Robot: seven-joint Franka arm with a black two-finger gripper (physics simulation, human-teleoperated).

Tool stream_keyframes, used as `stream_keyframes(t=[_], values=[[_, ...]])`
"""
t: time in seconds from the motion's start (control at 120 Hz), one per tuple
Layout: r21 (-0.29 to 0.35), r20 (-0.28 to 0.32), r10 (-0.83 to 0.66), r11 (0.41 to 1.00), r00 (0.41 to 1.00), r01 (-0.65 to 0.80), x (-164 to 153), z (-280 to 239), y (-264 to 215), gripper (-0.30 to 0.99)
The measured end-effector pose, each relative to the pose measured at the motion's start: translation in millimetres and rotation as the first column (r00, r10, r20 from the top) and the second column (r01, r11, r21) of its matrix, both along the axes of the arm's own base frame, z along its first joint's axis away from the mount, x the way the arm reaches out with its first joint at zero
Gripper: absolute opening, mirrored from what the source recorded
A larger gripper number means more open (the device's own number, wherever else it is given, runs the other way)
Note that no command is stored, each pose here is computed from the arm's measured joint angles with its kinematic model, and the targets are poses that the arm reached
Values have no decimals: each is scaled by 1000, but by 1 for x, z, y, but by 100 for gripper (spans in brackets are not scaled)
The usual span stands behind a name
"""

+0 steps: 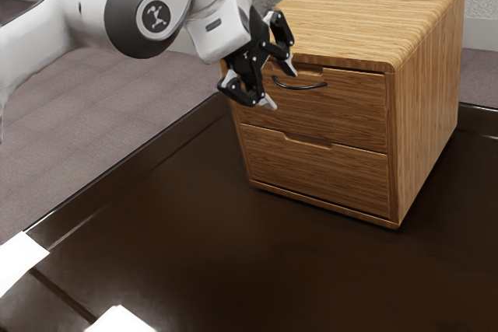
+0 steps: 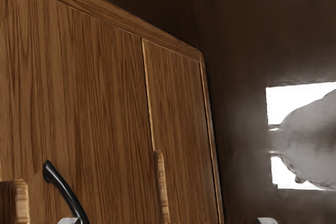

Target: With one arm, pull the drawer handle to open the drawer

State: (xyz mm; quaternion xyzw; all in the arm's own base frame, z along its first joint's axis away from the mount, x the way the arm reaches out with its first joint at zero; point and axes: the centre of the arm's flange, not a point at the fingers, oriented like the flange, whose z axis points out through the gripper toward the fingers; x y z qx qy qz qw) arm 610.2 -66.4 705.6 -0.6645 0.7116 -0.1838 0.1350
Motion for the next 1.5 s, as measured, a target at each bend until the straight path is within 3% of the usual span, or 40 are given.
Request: stream_keyframes(t=[0.6, 0.783, 0.942, 1.117, 1.5], values=[[50, 47, -111, 993, 993, 109, 39, -39, 19, 28], [48, 54, -117, 992, 992, 114, 40, -41, 24, 6], [64, 68, -123, 991, 990, 119, 1, -38, 26, -3], [80, 134, -136, 989, 982, 126, -49, -34, 23, -8], [79, 206, -158, 986, 966, 145, -97, -46, 10, -6]])
